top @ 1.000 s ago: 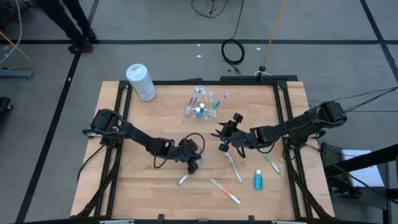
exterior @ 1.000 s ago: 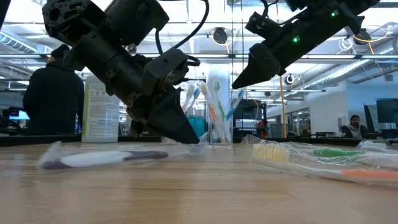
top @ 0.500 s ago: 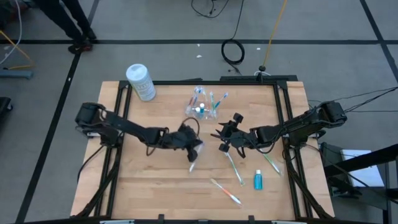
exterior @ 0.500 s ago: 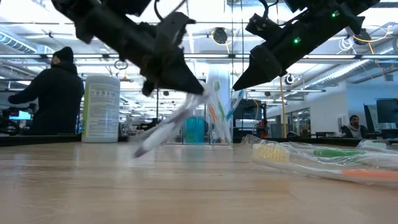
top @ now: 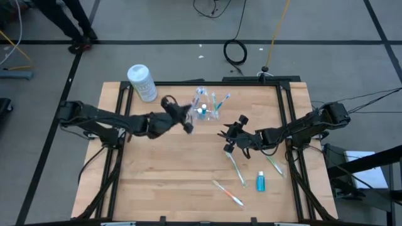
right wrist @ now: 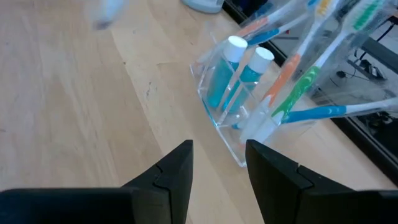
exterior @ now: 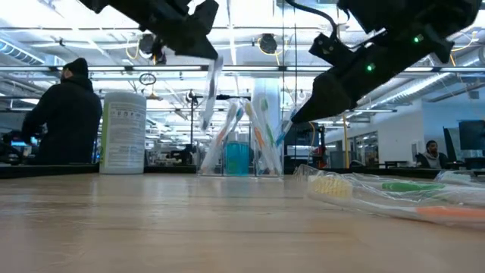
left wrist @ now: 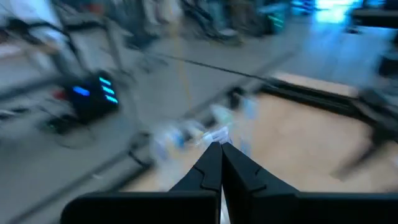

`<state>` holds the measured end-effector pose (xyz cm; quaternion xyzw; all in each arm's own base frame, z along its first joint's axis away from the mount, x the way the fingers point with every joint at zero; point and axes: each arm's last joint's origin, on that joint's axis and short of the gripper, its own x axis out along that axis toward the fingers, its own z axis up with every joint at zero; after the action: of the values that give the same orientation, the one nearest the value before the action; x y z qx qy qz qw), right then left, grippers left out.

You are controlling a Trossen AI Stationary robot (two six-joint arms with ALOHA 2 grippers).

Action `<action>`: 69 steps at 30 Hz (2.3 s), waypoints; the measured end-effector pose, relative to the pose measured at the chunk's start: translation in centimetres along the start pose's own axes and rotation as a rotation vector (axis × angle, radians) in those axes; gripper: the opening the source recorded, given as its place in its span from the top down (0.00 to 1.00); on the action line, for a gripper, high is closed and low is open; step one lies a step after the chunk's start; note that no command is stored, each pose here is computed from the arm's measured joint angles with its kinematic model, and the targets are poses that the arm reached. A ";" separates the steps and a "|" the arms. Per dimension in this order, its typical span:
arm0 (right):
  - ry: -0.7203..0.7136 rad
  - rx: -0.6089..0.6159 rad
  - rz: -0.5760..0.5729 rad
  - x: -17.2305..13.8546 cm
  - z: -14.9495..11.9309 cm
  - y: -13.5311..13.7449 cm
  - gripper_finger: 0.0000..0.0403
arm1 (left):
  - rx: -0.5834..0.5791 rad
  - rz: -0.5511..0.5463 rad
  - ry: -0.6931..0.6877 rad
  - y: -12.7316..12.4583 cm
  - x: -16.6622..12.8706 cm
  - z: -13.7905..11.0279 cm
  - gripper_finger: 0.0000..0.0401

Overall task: Pick & Place toothbrushing station
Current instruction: Put the purple toothbrush into the transparent organizer, then put the left green toothbrush into the transparent organizer

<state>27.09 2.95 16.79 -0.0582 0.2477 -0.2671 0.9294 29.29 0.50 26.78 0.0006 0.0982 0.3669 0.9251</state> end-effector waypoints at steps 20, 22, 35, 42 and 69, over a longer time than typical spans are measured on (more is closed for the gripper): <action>-0.097 0.109 0.016 -0.5 -3.4 -0.9 0.65 | 0.044 0.157 -0.123 5.9 5.6 1.4 1.00; -0.096 0.113 0.016 -0.5 -3.4 -0.9 0.65 | 0.059 0.199 -0.092 6.1 6.4 0.5 1.00; -0.095 0.111 0.018 -0.5 -3.4 -0.9 0.65 | 0.131 0.281 0.054 3.8 9.1 -4.7 1.00; -0.096 0.112 0.019 -0.5 -3.4 -0.9 0.65 | 0.153 0.264 0.079 2.9 9.3 -5.8 0.99; -0.095 0.112 0.034 -0.5 -3.4 -0.9 0.65 | 0.317 0.385 0.106 1.8 7.9 -5.8 0.68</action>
<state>24.63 2.58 14.24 -0.0144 0.1889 -0.2618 0.9464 32.64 6.77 19.83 0.1449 0.2011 0.5158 0.8201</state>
